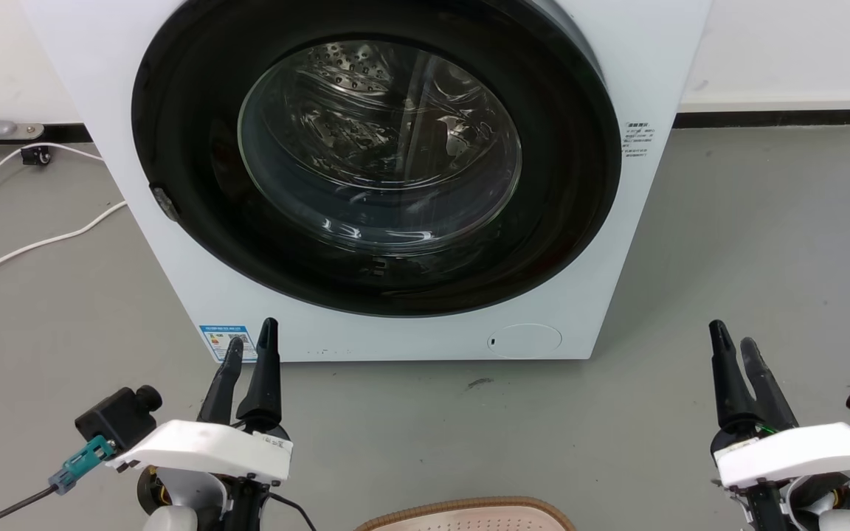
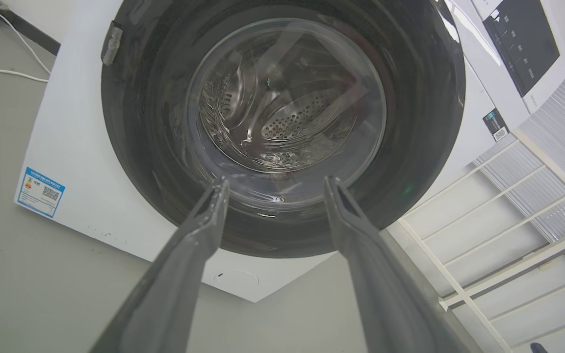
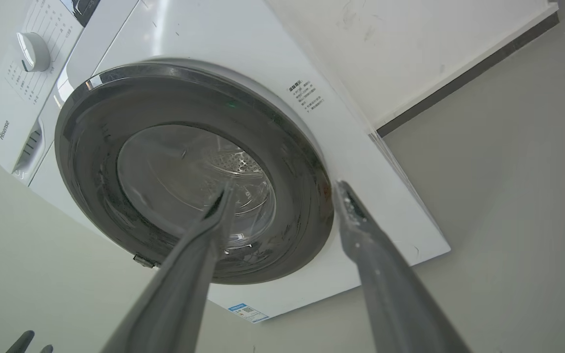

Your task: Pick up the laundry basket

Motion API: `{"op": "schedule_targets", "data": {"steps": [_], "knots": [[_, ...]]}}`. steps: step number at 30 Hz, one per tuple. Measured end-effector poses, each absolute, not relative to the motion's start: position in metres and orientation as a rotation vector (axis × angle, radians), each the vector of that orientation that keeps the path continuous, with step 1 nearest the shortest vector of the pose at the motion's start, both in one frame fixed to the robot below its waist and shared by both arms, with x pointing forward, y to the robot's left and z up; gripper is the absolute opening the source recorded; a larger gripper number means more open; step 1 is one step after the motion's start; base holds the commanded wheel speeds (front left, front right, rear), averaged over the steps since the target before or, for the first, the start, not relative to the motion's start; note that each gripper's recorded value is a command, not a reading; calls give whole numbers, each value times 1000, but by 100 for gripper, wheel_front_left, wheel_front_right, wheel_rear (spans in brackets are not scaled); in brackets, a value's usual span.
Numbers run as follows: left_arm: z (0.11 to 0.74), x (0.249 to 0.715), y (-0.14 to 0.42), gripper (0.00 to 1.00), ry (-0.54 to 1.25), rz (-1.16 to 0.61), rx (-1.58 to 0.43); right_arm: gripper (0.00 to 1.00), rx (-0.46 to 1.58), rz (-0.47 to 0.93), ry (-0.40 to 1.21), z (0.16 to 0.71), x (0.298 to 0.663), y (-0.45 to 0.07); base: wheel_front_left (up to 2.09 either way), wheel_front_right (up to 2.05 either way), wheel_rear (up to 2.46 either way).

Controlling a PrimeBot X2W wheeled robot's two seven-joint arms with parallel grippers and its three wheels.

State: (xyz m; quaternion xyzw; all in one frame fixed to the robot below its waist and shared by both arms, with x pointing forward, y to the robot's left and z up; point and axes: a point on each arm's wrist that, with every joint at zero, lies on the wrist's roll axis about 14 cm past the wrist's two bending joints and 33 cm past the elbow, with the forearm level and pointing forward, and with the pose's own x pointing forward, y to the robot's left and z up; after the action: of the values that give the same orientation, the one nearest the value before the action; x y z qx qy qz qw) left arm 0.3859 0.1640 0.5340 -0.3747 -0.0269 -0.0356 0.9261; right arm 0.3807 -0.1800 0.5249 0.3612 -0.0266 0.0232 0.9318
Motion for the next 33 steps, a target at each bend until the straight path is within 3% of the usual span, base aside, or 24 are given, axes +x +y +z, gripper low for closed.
{"op": "schedule_targets", "data": {"steps": [33], "knots": [[533, 383, 151, 100, -96, -88, -343, 100, 279, 111, -24, 519, 379, -162, 0, 0, 0]]}}
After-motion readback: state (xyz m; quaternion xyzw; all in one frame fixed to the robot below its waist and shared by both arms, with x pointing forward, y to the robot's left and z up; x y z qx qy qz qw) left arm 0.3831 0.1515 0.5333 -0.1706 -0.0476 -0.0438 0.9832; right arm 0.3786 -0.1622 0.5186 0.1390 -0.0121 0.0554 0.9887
